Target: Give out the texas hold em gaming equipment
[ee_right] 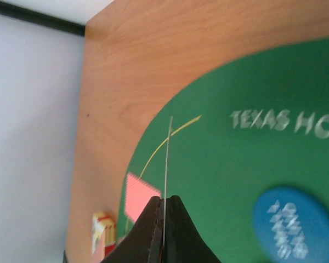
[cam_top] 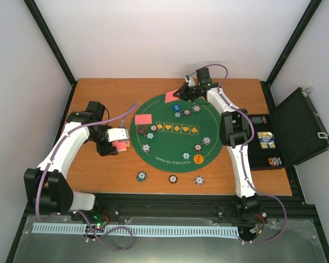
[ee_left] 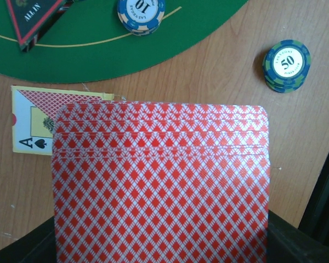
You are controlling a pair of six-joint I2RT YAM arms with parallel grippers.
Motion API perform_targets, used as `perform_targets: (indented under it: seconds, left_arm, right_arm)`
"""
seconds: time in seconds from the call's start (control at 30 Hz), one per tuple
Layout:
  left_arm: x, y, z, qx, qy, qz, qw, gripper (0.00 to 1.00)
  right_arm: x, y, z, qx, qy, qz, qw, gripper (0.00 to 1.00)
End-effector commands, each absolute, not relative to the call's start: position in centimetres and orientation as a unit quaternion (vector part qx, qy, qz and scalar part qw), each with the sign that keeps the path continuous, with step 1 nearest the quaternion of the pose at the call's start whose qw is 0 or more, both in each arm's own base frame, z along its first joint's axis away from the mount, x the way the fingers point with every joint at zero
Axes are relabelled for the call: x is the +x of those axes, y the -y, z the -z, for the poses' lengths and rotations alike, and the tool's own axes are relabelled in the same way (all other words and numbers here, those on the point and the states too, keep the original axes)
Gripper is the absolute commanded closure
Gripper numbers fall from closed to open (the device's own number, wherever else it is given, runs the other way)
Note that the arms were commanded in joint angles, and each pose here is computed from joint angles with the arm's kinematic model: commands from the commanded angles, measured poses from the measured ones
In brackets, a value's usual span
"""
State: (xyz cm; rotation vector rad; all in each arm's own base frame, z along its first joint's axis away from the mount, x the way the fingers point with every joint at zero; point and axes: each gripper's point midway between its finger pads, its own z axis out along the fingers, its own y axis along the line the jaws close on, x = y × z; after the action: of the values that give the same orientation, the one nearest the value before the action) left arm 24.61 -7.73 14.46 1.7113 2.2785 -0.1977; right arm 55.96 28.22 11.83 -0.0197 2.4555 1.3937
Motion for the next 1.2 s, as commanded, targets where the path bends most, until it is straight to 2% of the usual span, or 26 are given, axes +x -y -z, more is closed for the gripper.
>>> perform_targets:
  seconds: [0.0, 0.2, 0.27, 0.37, 0.5, 0.7, 0.8, 1.03, 1.17]
  left_arm:
    - [24.7, 8.3, -15.4, 0.604, -0.780, 0.083, 0.143, 0.83]
    - [24.6, 8.5, -15.6, 0.607, -0.776, 0.086, 0.146, 0.83]
    - [24.5, 8.5, -15.6, 0.608, -0.776, 0.088, 0.144, 0.83]
    - [24.5, 8.5, -15.6, 0.607, -0.776, 0.089, 0.143, 0.83]
    - [24.4, 8.3, -15.4, 0.609, -0.776, 0.085, 0.141, 0.83]
    - [24.4, 8.2, -15.5, 0.605, -0.779, 0.081, 0.142, 0.83]
    - [24.4, 8.5, -16.0, 0.601, -0.781, 0.088, 0.146, 0.83]
    - [24.1, 8.8, -16.6, 0.595, -0.783, 0.100, 0.151, 0.83]
    - [24.1, 8.8, -16.4, 0.594, -0.784, 0.098, 0.152, 0.83]
  right_arm:
    - [58.1, -27.5, -9.1, 0.008, -0.874, -0.464, 0.142, 0.96]
    - [60.6, -25.3, -5.8, 0.051, -0.880, -0.446, 0.155, 0.89]
    - [60.4, -24.8, -4.8, 0.059, -0.890, -0.428, 0.149, 0.71]
    - [60.0, -24.1, -5.3, 0.059, -0.901, -0.402, 0.152, 0.55]
    - [59.7, -22.8, -8.9, 0.044, -0.910, -0.368, 0.188, 0.40]
    - [57.8, -21.3, -16.2, 0.030, -0.913, -0.336, 0.229, 0.30]
    - [53.9, -23.0, -17.2, 0.018, -0.906, -0.362, 0.220, 0.29]
    - [39.6, -32.0, -20.6, -0.052, -0.846, -0.500, 0.178, 0.24]
    - [32.8, -36.4, -20.2, -0.076, -0.821, -0.549, 0.137, 0.23]
